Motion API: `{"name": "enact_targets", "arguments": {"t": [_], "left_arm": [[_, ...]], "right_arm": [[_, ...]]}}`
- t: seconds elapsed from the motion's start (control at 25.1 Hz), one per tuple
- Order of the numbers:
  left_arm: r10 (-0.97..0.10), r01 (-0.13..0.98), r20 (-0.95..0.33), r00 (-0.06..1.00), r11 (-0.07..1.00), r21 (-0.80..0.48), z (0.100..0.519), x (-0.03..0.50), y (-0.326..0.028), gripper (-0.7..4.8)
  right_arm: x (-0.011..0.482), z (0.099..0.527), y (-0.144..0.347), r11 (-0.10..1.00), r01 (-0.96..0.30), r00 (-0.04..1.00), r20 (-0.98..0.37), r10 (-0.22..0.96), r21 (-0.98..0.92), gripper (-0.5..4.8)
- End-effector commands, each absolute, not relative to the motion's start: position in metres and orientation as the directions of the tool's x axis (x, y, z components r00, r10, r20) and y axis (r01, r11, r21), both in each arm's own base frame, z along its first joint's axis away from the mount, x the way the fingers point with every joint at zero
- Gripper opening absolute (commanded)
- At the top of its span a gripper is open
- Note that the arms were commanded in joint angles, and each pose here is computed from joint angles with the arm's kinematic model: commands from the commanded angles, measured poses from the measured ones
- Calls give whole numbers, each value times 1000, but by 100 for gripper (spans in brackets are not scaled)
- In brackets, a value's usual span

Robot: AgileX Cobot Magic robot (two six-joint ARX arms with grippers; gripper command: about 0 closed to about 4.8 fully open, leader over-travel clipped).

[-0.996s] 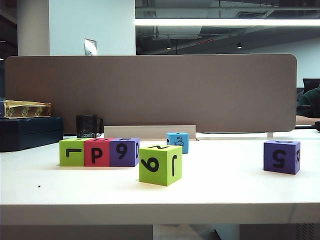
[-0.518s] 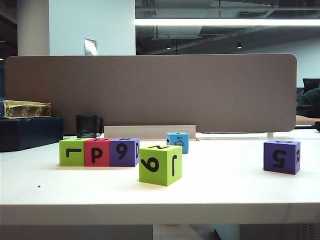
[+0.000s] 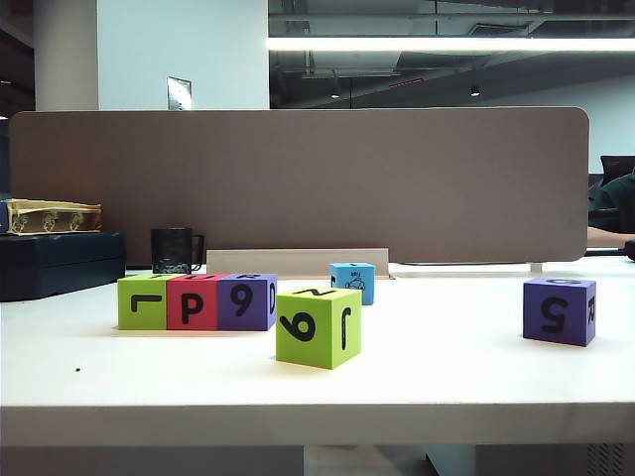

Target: Select the appropriate blocks from the scattered letter blocks on the table and arrange them in a row to spell out "TURING".

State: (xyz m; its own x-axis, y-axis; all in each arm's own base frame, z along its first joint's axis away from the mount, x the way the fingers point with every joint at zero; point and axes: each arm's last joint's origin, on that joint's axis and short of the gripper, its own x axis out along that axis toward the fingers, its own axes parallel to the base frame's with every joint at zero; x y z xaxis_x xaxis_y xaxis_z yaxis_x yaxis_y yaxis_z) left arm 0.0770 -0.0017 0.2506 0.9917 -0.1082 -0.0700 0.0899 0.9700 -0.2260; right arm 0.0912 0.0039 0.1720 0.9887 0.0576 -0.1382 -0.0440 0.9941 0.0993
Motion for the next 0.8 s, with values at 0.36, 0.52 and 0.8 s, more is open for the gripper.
{"name": "enact_targets", "arguments": {"t": [0.36, 0.52, 0.8], "left_arm": [[-363, 306, -235, 902, 920, -245, 317, 123, -8, -6], [-442, 380, -265, 857, 889, -256, 330, 140, -9, -6], [-480, 425, -355, 802, 877, -225, 350, 161, -11, -6]], "right_arm": [[90, 175, 4, 993, -53, 991, -117, 66, 108, -1], [90, 174, 5, 991, -69, 988, -129, 85, 118, -1], [88, 175, 5, 983, -79, 981, -164, 106, 166, -2]]}}
